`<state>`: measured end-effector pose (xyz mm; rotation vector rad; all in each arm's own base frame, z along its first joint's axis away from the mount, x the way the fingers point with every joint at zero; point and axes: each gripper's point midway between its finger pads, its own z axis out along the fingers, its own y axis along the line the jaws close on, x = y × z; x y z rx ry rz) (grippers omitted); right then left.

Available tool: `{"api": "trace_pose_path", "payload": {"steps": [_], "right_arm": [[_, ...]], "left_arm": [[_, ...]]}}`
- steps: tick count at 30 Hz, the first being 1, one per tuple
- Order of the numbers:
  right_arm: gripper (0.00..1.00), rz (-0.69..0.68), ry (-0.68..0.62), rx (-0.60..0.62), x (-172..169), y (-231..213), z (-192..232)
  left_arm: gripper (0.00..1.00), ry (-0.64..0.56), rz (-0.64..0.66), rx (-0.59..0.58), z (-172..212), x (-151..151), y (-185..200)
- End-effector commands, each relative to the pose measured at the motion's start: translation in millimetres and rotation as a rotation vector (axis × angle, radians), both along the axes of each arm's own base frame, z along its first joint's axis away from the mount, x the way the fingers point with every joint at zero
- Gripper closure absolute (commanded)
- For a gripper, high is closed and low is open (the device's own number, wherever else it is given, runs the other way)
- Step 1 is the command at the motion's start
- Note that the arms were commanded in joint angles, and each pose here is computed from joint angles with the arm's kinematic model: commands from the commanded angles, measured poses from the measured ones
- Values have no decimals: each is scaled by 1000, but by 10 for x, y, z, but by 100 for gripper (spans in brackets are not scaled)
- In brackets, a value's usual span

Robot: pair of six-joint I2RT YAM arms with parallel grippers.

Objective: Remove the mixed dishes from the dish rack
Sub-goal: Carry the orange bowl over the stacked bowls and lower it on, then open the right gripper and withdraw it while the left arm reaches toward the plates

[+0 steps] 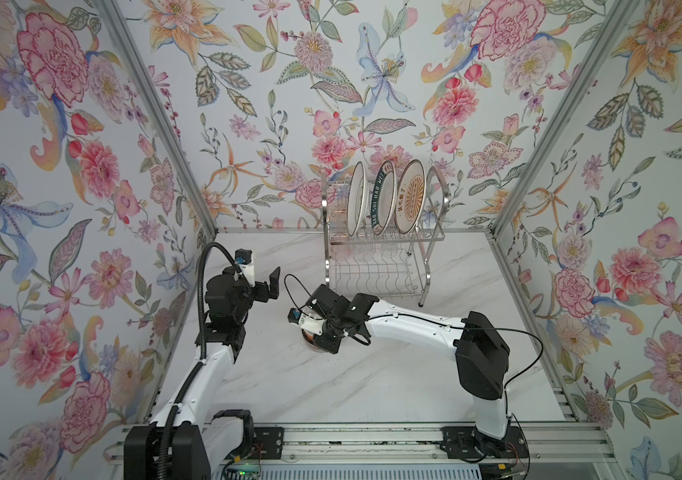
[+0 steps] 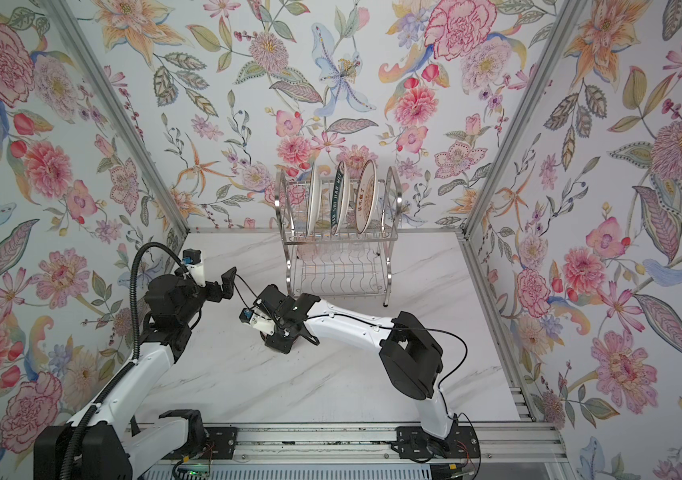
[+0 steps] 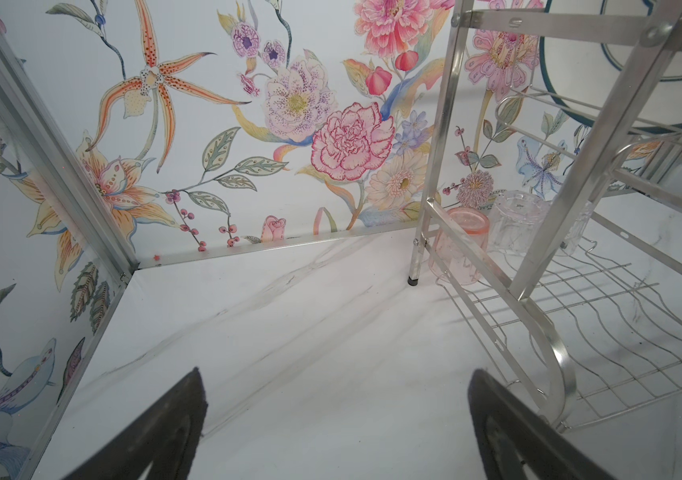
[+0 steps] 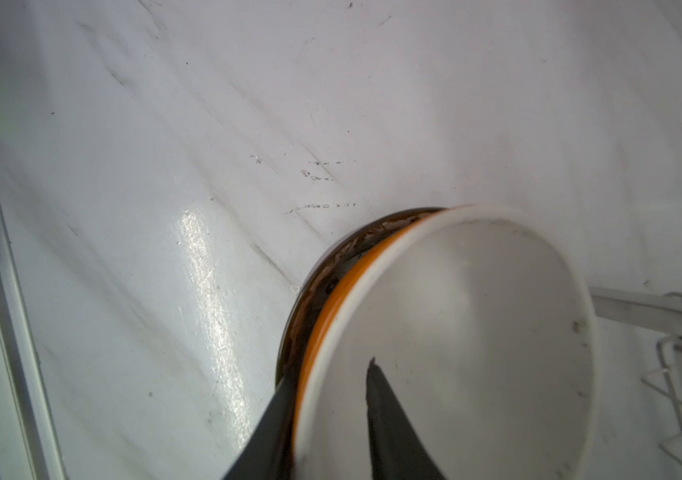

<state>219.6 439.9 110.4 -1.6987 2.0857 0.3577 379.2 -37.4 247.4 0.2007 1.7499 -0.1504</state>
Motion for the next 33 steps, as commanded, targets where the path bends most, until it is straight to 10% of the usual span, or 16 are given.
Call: {"api": "trace_pose_path", "payload": {"steps": [1, 21, 33], "right_arm": [[68, 0, 19, 4, -58, 12, 49], [40, -101, -15, 292, -33, 122, 566], [18, -432, -168, 671, 415, -446, 1216]], "left_arm": [[1, -19, -11, 13, 58, -30, 8], [1, -148, -84, -49, 435, -111, -129], [1, -226, -158, -36, 939, -124, -436]]}}
